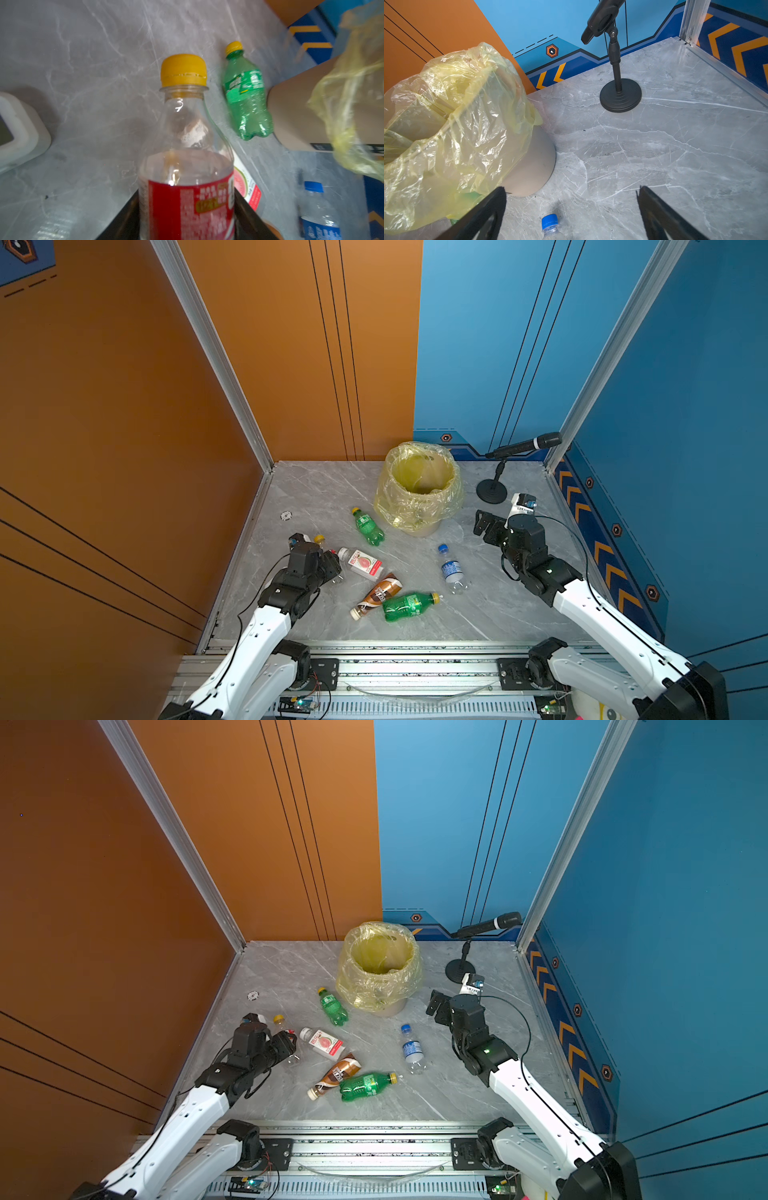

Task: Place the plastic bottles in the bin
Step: 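Withdraw the right gripper from the bin while the left gripper reaches toward the red-labelled bottle, then grasp the red-labelled clear bottle with the left gripper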

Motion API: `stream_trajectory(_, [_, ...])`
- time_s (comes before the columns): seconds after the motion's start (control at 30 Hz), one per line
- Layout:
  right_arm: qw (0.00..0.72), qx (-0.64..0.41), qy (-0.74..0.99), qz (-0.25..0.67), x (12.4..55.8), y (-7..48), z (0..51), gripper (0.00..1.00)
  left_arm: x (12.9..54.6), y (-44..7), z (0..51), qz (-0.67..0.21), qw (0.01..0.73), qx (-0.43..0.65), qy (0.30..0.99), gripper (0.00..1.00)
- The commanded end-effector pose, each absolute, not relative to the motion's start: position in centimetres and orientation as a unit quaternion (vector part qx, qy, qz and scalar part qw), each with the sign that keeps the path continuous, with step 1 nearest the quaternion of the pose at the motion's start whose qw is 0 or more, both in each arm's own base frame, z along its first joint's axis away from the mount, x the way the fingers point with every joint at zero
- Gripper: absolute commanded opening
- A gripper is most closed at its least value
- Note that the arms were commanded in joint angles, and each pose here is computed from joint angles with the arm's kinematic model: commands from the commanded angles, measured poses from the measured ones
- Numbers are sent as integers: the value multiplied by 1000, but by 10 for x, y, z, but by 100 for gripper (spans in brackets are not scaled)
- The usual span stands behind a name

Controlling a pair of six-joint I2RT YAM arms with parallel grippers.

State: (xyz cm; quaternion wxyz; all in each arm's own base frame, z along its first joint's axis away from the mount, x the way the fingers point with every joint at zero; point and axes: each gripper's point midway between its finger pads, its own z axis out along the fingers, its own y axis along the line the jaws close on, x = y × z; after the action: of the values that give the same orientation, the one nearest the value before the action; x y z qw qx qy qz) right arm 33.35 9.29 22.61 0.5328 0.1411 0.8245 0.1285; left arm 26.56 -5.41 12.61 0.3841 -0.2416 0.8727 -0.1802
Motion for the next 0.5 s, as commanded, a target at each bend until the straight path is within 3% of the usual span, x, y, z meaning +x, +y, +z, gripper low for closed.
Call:
stream_trajectory(0.0, [527, 151, 826, 134, 334, 92, 218, 100, 273, -62, 175, -220, 456, -209, 837, 60])
stream_trajectory(0.47, [524, 157, 826, 136, 337, 90, 217, 100, 296, -79, 253, -270, 542, -167, 778, 60])
